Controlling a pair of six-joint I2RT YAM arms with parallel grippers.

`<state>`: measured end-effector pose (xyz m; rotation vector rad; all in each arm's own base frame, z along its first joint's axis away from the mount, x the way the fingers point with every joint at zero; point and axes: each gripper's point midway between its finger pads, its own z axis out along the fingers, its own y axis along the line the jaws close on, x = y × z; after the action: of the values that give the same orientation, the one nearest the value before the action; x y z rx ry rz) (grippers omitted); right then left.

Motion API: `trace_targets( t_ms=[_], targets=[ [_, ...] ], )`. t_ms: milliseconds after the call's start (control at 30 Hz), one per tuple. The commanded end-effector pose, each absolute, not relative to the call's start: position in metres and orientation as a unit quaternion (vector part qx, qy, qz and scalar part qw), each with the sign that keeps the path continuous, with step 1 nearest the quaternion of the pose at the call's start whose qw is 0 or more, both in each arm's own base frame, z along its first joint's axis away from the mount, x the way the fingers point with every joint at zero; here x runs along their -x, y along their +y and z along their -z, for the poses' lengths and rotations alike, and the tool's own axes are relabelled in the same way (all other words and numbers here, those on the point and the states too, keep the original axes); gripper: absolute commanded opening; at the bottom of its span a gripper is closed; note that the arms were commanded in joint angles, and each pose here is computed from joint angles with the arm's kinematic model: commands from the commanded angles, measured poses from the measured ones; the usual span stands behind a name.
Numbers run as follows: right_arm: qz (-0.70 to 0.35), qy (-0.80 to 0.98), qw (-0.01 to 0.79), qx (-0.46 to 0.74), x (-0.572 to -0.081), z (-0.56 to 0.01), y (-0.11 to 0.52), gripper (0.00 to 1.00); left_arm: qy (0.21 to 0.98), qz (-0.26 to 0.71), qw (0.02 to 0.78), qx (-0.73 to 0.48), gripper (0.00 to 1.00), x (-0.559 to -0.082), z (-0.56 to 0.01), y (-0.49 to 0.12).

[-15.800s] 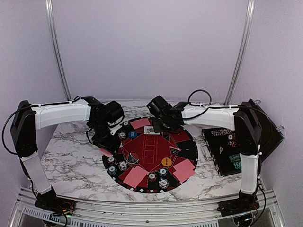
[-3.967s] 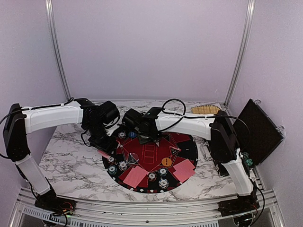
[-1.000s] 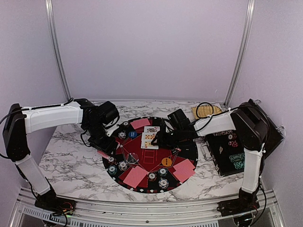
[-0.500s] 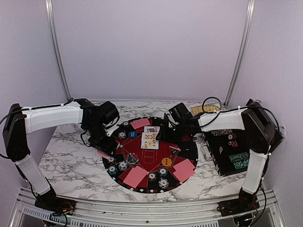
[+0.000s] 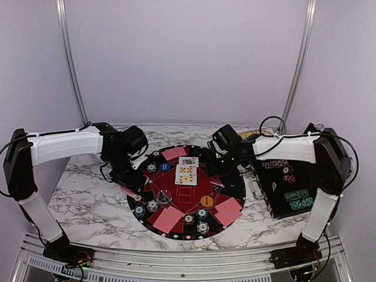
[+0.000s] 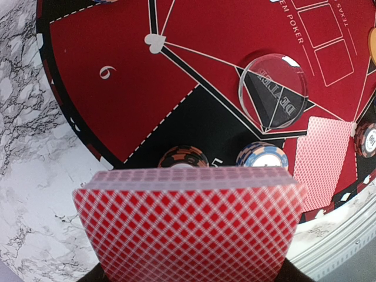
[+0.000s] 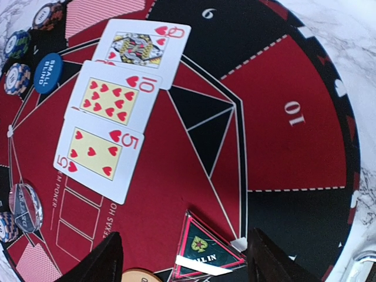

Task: Distribute texas hold em gaming equipment
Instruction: Adjust the poker card in the community card area, then move the all-in button to the small blind area.

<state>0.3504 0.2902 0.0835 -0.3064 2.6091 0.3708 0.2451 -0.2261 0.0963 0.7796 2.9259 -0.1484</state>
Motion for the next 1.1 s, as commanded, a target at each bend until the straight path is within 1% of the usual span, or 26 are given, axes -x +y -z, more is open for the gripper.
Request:
trace_targets(
  t_ms=[0, 133, 200, 433, 600, 867, 1067],
  targets=[
    [-0.071, 0.964, 0.221, 0.131, -0.336, -0.063, 0.271, 0.75, 0.963, 0.058, 0.063, -0.255, 0.33, -0.250, -0.102, -0.230],
    [-0.073, 0.963, 0.221, 0.135, -0.330, -0.062, 0.273, 0.84, 0.963, 0.058, 0.060, -0.255, 0.33, -0.249, -0.100, -0.229],
    [-0.063, 0.966, 0.211, 0.132, -0.327, -0.056, 0.271, 0.87, 0.963, 0.058, 0.061, -0.255, 0.33, -0.249, -0.101, -0.230],
    [-0.036, 0.976, 0.187, 0.102, -0.322, -0.039, 0.266, 0.88, 0.963, 0.056, 0.061, -0.255, 0.33, -0.248, -0.100, -0.228],
    [-0.026, 0.980, 0.177, 0.084, -0.320, -0.029, 0.266, 0.87, 0.963, 0.057, 0.063, -0.254, 0.33, -0.248, -0.102, -0.228],
    [-0.040, 0.981, 0.177, 0.063, -0.321, -0.027, 0.274, 0.81, 0.963, 0.057, 0.063, -0.255, 0.33, -0.248, -0.102, -0.228],
    [-0.031, 0.982, 0.178, 0.057, -0.320, -0.027, 0.272, 0.75, 0.963, 0.057, 0.063, -0.254, 0.33, -0.248, -0.102, -0.227]
  ],
)
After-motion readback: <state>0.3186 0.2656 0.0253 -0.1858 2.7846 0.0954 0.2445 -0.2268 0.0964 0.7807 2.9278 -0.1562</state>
